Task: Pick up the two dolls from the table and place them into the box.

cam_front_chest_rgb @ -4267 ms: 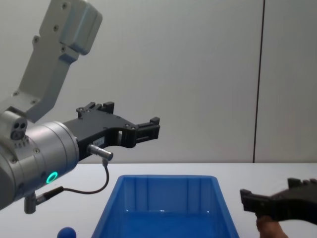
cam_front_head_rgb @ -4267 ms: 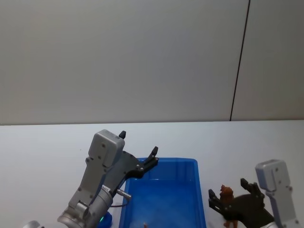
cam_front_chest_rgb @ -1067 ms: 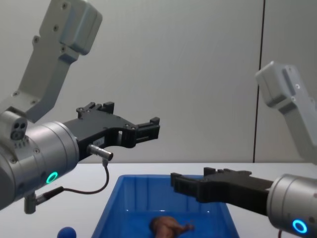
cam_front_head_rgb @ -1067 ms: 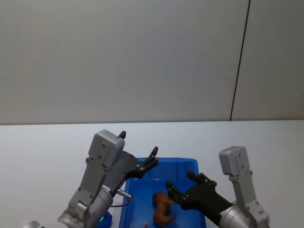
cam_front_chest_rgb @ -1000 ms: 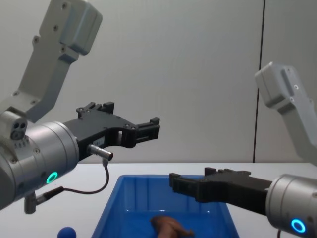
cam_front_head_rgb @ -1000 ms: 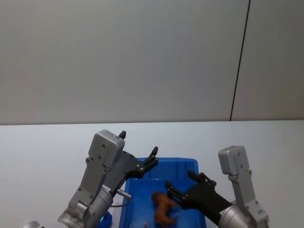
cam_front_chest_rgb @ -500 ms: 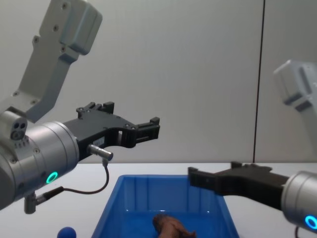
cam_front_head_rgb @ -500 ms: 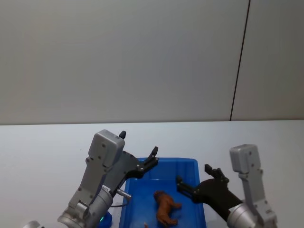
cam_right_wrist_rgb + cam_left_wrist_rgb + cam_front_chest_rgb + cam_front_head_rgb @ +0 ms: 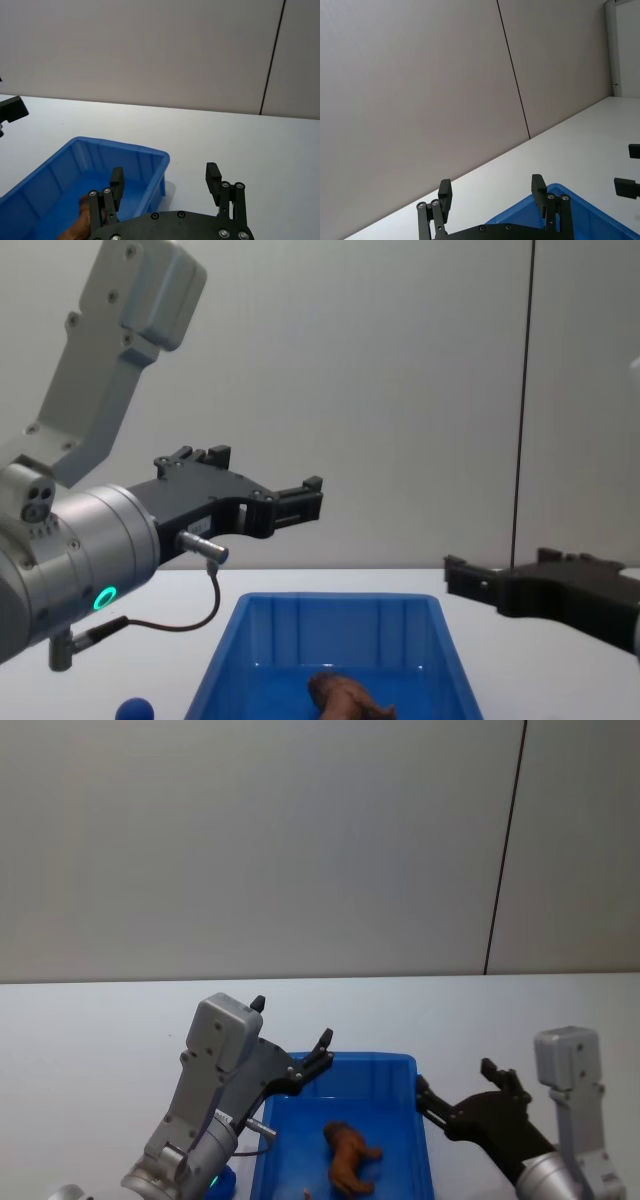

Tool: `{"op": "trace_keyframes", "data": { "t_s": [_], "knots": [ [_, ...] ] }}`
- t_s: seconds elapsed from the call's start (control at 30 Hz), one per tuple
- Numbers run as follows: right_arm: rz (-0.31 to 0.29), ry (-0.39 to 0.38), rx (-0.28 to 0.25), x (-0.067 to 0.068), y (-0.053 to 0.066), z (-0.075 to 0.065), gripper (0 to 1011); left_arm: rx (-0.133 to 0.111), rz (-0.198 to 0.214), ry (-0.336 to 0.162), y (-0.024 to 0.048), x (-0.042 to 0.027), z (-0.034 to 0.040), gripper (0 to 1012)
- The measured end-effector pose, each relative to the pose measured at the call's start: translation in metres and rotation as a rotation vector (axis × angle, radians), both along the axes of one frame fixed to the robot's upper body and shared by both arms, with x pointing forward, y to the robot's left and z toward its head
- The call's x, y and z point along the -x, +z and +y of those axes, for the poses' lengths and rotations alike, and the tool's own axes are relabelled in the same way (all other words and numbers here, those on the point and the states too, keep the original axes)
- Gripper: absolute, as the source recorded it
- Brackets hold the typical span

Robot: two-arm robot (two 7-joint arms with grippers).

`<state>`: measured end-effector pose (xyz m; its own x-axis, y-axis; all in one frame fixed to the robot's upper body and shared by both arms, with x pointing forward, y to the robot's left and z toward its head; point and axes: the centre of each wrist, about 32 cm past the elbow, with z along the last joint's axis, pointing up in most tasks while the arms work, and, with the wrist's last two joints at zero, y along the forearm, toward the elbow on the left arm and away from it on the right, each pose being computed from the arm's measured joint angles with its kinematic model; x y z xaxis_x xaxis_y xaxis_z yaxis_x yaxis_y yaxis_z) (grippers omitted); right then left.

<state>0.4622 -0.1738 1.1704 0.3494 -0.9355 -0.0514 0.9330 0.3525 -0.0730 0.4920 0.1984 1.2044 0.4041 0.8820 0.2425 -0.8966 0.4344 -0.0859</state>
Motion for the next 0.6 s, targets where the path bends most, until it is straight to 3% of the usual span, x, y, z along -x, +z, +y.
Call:
{"op": "trace_keyframes", "data": {
  "t_s": [0.6],
  "knots": [
    [-0.016,-0.069,0.002,0.0101,0.0027,-0.0094,1001,-0.008,0.016,0.006,0.0004,0.0011,0.0031,1002]
  ]
}}
